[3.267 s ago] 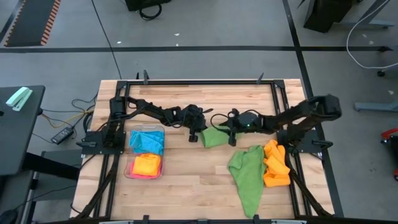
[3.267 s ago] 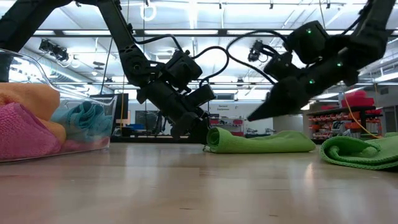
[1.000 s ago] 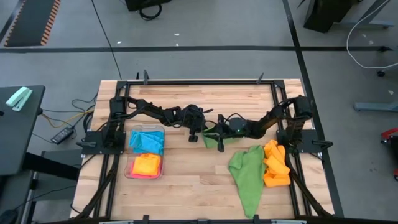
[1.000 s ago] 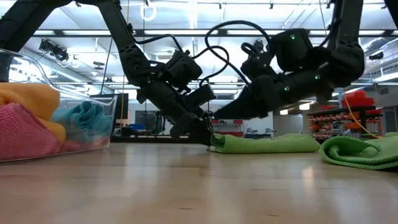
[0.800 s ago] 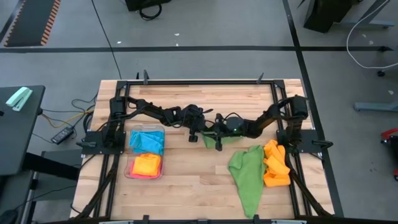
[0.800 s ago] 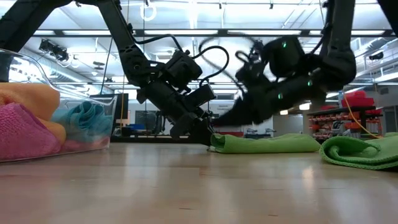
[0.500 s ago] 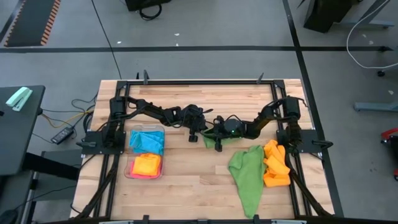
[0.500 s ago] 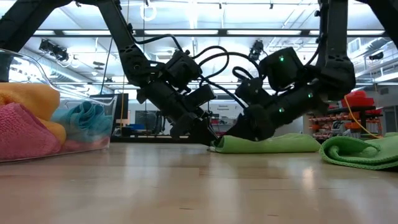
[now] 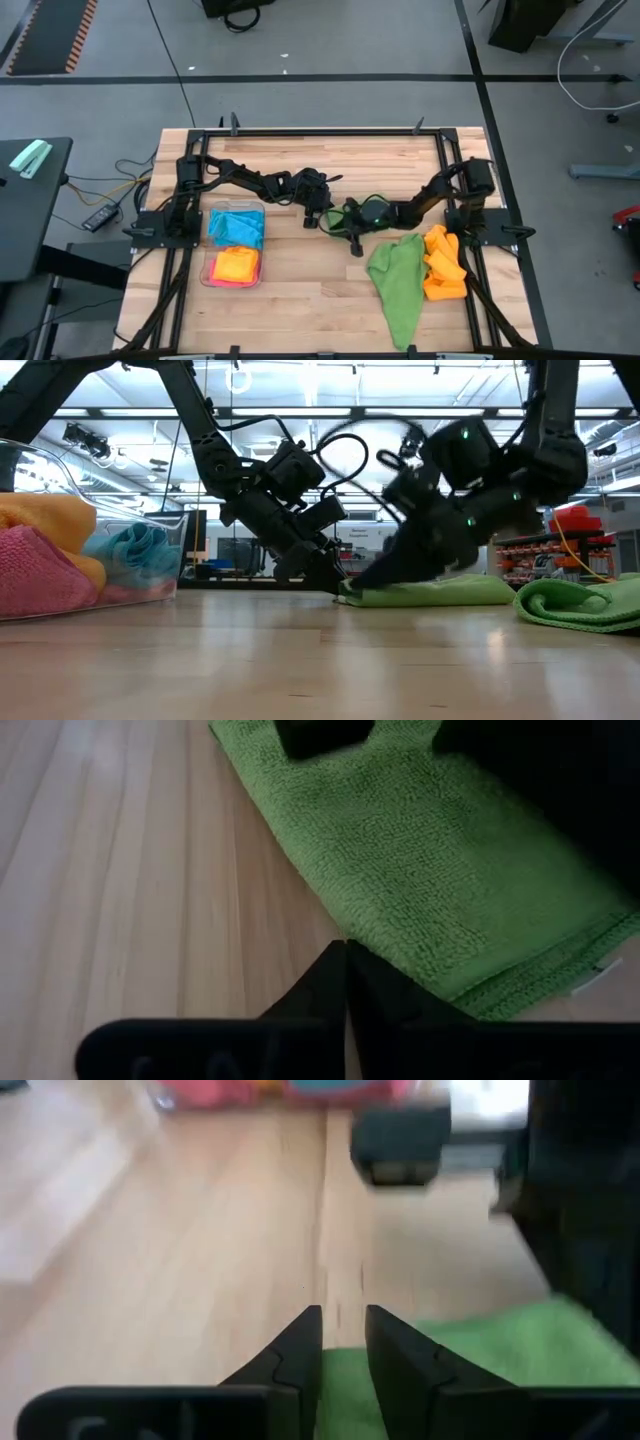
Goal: Fold microfiber towels
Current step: Fold the left green microfiber cloth
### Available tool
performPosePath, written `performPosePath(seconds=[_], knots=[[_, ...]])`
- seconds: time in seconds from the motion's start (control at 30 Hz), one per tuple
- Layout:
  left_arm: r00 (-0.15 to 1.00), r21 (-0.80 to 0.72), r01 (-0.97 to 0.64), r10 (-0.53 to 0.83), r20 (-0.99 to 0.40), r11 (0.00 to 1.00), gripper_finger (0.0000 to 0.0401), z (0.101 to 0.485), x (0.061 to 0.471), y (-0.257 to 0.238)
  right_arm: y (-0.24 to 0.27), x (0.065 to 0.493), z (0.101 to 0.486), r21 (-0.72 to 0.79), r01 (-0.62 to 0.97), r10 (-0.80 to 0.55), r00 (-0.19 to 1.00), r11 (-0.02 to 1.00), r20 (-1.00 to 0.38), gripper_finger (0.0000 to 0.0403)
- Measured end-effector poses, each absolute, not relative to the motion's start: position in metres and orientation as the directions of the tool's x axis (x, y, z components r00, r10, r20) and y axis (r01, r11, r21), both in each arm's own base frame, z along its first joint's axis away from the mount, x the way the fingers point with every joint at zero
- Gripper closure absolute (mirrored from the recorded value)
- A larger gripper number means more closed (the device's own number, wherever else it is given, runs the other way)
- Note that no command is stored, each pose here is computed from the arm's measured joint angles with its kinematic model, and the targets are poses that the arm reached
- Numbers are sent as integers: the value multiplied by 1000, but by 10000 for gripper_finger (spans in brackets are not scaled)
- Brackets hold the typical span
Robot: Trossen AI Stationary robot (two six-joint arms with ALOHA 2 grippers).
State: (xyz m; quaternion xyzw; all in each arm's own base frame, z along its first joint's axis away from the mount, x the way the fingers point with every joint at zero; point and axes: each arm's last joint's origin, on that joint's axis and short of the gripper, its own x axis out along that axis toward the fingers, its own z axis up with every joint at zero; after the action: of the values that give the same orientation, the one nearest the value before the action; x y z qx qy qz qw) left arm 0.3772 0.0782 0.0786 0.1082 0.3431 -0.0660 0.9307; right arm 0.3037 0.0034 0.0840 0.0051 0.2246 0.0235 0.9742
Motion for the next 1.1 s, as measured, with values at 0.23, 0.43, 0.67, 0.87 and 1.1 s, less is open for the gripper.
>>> performPosePath(seconds=[0.23, 0.43, 0.67, 0.87, 1.1], knots=[[756, 147, 188, -48, -653, 971, 377, 79, 377, 78, 3, 303, 79, 48, -26, 45, 889, 999, -456, 314], [755, 146, 189, -49, -654, 971, 388, 79, 377, 78, 3, 298, 107, 39, -29, 43, 890, 999, -454, 314], [755, 148, 190, -48, -654, 971, 376, 79, 377, 78, 2, 281, 112, -5, -20, 14, 834, 1000, -552, 314], [755, 149, 192, -49, -654, 970, 376, 79, 377, 78, 1, 268, 84, 48, 47, -8, 793, 998, -609, 314], [754, 147, 191, -49, -655, 971, 383, 78, 377, 78, 0, 260, 116, 42, 75, -39, 832, 996, -554, 314]])
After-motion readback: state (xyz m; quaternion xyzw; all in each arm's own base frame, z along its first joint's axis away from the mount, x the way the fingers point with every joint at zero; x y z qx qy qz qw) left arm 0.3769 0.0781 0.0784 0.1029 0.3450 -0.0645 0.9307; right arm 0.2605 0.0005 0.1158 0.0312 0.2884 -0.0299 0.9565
